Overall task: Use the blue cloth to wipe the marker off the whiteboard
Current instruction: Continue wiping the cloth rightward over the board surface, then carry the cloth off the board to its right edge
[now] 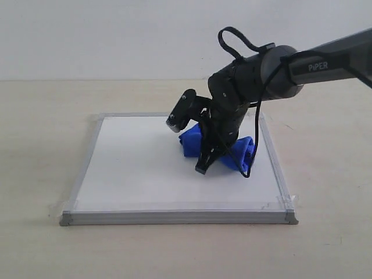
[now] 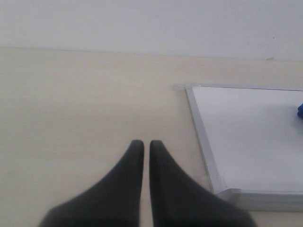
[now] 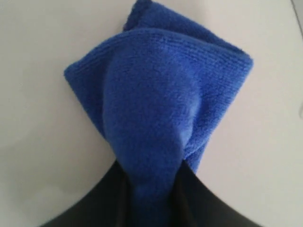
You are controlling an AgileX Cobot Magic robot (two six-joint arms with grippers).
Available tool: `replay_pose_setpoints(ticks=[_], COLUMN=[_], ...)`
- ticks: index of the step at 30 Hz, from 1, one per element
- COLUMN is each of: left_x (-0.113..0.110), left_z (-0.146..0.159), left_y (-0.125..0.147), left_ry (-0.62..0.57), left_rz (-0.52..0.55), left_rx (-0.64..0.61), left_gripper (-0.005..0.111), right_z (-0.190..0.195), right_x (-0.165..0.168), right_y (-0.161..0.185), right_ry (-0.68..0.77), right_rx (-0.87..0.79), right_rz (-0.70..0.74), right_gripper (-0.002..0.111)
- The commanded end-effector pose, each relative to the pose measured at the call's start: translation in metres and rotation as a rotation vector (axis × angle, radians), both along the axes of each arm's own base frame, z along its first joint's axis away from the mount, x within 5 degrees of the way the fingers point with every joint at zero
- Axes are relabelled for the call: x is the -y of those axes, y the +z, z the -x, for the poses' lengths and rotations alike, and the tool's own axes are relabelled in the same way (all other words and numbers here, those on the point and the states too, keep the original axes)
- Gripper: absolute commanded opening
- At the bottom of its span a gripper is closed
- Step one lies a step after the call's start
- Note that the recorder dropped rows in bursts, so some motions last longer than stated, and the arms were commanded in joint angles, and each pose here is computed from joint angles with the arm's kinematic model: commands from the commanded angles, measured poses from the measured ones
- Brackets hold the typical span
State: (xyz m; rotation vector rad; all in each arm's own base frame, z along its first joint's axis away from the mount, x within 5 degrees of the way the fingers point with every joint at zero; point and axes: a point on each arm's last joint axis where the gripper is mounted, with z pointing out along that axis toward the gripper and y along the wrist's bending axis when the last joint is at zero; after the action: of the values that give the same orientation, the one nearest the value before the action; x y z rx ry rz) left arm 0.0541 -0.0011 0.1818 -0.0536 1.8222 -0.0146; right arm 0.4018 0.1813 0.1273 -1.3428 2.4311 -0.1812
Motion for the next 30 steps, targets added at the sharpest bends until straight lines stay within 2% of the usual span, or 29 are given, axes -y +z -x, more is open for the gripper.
replay_pose_setpoints(ticks=[1,3,7,14,16,20,21,24,26,30], left_x=[0.0,0.0,0.0,0.0,0.0,0.0,0.0,0.0,0.0,0.0], left_z=[0.0,0.0,0.0,0.0,0.0,0.0,0.0,0.0,0.0,0.0], left_y=[0.002,0.002,0.002,0.002,0.002,0.002,0.002,0.002,0.002,0.002], left_ry=[0.0,0.0,0.0,0.0,0.0,0.0,0.0,0.0,0.0,0.0], left_rz=[-0.001,-0.001,-0.001,-0.001,-0.001,-0.001,-0.001,-0.001,-0.001,-0.001], left_rx=[0.016,0.016,0.016,0.016,0.016,0.016,0.016,0.016,0.016,0.016], left_gripper=[0.004,0.004,0.004,0.004,0.004,0.004,0.004,0.004,0.004,0.004], right_z=[0.022,0.03,0.033,0.038,0.034,0.016,0.015,0.017,0.02,0.026], right_x=[-0.017,-0.027,-0.032,-0.024,-0.011,0.045,0.057,0.09,0.107,0.121], right_y=[-0.016,-0.013,0.013,0.08,0.089,0.098,0.099,0.088,0.075,0.056], right_ry=[0.154,0.205,0.221,0.105,-0.008,-0.412,-0.474,-0.712,-0.818,-0.909], right_rx=[-0.199,-0.244,-0.207,-0.068,-0.032,0.066,0.094,0.125,0.12,0.121], right_rz=[-0.033,-0.101,-0.165,-0.221,-0.2,-0.164,-0.154,-0.22,-0.261,-0.312], right_gripper=[0.0,0.0,0.0,0.0,0.0,0.0,0.0,0.0,0.0,0.0])
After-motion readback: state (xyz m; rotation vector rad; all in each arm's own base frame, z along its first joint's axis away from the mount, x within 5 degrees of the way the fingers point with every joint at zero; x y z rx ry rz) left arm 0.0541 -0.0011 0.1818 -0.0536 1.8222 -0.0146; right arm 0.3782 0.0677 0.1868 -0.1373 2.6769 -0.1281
